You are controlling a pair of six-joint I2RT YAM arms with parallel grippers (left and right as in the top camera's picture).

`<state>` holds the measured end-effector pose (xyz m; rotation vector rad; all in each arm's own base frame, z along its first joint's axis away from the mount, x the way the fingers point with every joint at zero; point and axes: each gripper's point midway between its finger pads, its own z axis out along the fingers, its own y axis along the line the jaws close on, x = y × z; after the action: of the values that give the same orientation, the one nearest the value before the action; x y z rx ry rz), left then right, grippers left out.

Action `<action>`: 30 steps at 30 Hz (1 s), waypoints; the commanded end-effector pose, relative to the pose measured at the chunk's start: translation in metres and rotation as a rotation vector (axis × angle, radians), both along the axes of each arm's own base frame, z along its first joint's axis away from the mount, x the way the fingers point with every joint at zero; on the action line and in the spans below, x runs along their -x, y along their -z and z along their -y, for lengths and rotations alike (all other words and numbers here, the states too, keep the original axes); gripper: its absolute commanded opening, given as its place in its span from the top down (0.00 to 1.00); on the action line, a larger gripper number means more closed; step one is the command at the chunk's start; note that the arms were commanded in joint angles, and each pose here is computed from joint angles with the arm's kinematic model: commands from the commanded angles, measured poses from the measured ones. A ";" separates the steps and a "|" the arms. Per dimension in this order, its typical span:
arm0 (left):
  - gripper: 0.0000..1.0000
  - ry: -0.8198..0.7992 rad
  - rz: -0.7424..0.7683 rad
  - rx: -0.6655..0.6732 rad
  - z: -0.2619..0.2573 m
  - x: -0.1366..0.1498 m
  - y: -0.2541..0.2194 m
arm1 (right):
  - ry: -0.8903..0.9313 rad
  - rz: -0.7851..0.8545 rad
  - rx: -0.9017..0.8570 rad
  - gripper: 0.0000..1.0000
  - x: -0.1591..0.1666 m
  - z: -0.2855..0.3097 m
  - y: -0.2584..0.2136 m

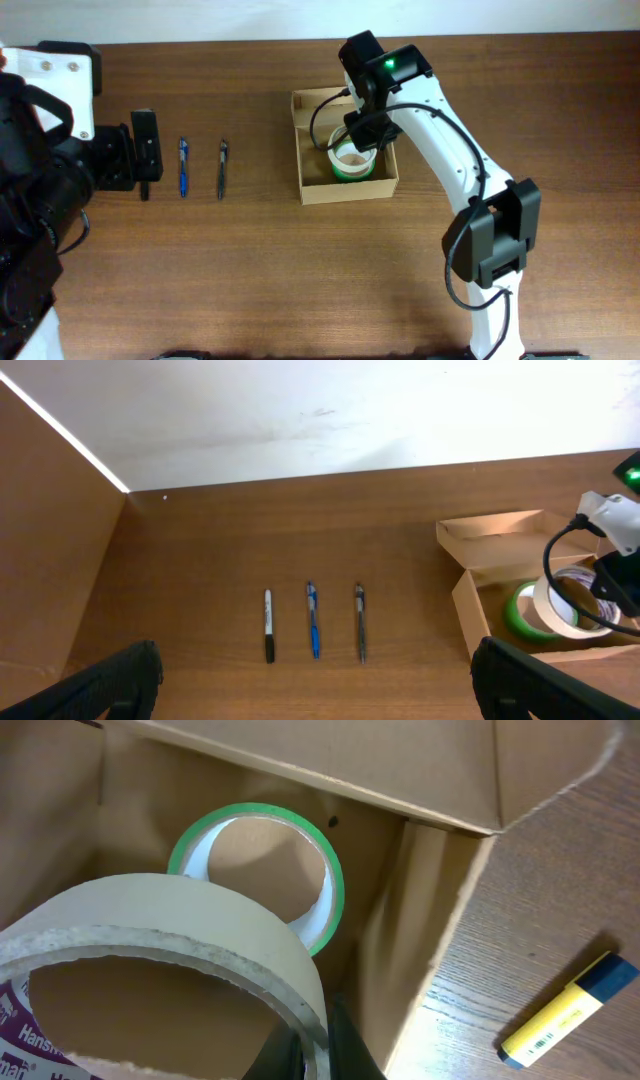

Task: Pack container
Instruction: 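Carry the white tape roll into the box beside the green roll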

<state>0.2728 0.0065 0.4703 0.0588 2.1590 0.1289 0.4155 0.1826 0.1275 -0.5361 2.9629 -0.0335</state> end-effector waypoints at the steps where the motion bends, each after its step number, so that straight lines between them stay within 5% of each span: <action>1: 0.01 0.009 -0.008 -0.016 0.000 -0.001 0.002 | -0.012 -0.032 0.015 0.96 -0.001 0.000 0.015; 30: 0.01 0.021 -0.014 -0.008 0.003 0.000 0.003 | 0.077 -0.122 0.057 0.96 -0.007 0.044 0.063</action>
<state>0.2718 0.0063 0.4688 0.0606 2.1666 0.1282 0.4258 0.1398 0.0706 -0.4294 3.0919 -0.0824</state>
